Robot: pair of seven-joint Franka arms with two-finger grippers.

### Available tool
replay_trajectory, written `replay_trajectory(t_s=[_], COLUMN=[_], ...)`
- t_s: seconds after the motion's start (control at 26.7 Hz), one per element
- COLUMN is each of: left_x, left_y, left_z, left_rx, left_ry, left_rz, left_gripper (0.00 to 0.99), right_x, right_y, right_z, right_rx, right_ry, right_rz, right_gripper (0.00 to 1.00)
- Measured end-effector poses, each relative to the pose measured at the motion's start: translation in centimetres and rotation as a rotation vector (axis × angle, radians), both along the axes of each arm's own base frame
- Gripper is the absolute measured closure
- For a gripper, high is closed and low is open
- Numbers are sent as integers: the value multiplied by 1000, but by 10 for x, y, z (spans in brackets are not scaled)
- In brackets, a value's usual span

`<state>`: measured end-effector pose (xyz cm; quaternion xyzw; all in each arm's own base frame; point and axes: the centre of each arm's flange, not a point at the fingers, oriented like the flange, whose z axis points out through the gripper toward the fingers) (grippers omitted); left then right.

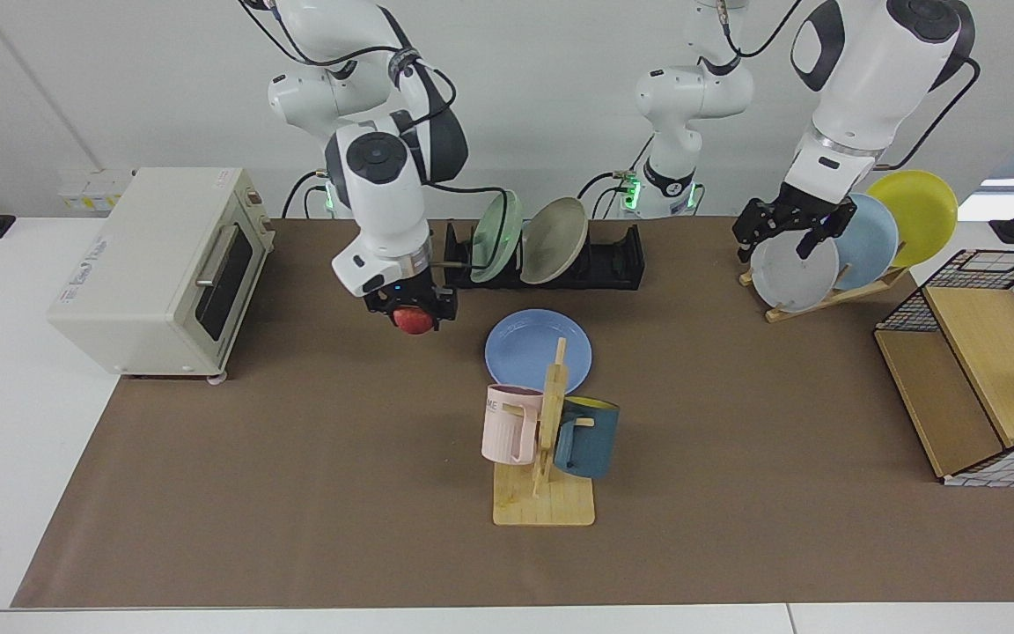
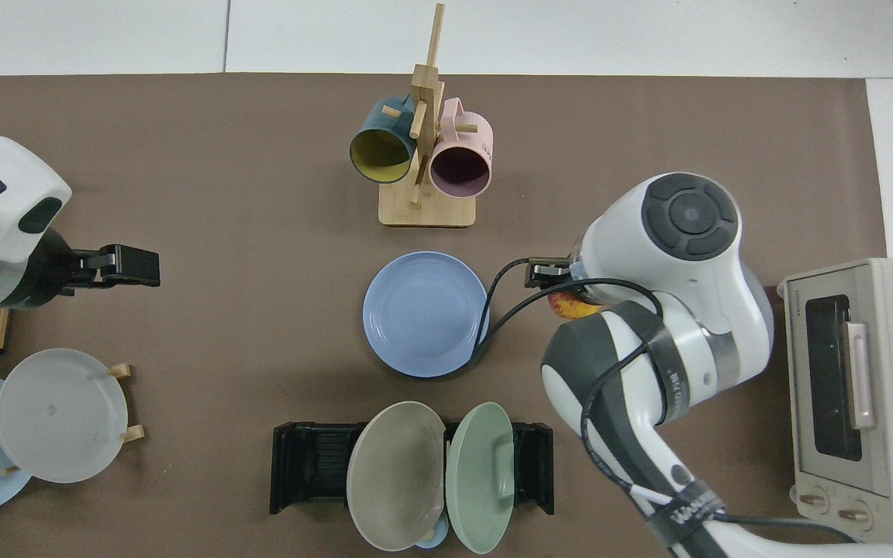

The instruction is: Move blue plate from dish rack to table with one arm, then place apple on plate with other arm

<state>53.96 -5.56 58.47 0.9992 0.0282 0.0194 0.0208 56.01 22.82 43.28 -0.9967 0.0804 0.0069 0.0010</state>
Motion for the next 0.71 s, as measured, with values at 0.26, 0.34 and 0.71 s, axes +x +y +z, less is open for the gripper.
replay_trajectory(t_s=[0.26,0.34,0.71], left_x=[0,1,2], left_y=[-1,-1,-4], left_z=[-1,-2,-4], left_rx=[0,0,-1], left_ry=[1,2,5], left_rz=[-3,-4,-11], left_gripper=[0,0,0], right_x=[-14,-15,-6], right_y=[68,84,146], right_z=[-6,-9,-55], right_rx=[-3,-3,-12], right_ry=[-1,-1,2], right_rz=[-38,-56,-131], right_gripper=[313,313,313])
